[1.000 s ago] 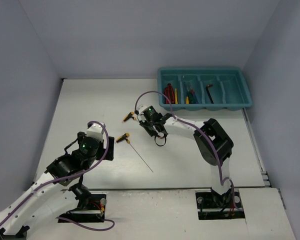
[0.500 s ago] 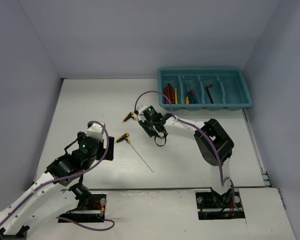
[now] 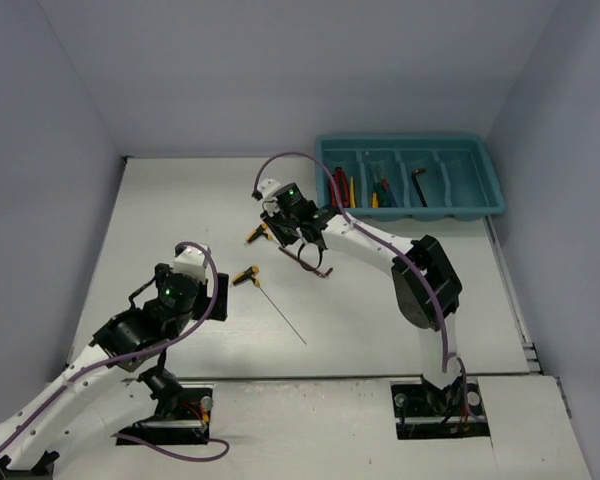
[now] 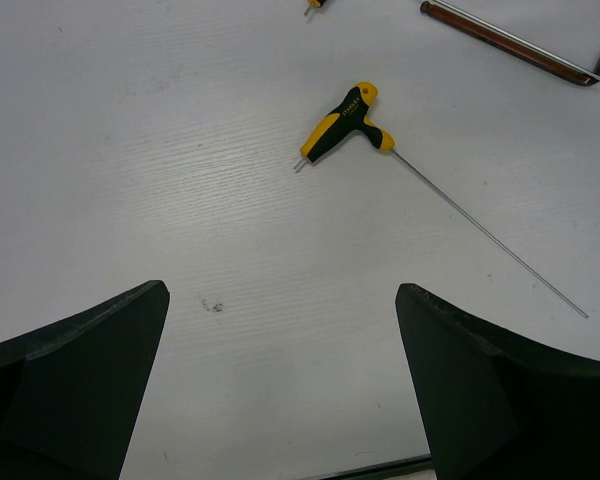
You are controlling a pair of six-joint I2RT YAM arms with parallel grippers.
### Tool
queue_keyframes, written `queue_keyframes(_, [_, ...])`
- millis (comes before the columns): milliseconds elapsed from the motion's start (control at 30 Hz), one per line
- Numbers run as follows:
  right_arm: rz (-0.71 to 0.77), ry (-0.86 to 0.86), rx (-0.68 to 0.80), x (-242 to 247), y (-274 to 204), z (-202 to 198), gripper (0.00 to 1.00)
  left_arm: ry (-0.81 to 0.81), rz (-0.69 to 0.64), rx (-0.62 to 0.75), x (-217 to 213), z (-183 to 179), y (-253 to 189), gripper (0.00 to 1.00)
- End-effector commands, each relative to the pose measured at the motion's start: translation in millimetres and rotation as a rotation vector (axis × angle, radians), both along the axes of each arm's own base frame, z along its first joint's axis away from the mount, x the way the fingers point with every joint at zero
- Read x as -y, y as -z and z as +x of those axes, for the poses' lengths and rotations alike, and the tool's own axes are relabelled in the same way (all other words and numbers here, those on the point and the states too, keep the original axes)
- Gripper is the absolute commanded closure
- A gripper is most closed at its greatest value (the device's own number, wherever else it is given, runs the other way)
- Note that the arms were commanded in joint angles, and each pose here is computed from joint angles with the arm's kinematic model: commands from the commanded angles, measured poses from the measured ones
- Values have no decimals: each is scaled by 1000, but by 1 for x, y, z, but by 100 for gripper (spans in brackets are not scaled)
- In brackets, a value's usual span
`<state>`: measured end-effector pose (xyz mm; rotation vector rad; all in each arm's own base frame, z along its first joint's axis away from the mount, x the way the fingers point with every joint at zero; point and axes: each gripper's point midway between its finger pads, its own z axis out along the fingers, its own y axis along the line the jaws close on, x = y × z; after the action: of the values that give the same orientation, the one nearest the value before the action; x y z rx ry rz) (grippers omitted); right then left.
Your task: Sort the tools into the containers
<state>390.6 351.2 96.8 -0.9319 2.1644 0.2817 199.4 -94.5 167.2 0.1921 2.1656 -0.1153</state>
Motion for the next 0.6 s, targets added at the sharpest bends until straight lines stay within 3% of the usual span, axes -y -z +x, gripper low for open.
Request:
queue_keyframes(0, [4, -37, 14, -18, 2, 14, 77, -30, -46, 52, 2, 8, -21, 2])
queue_keyframes(567, [-89, -66, -91, -11, 67, 3, 78, -42, -39, 52, 0, 8, -21, 3])
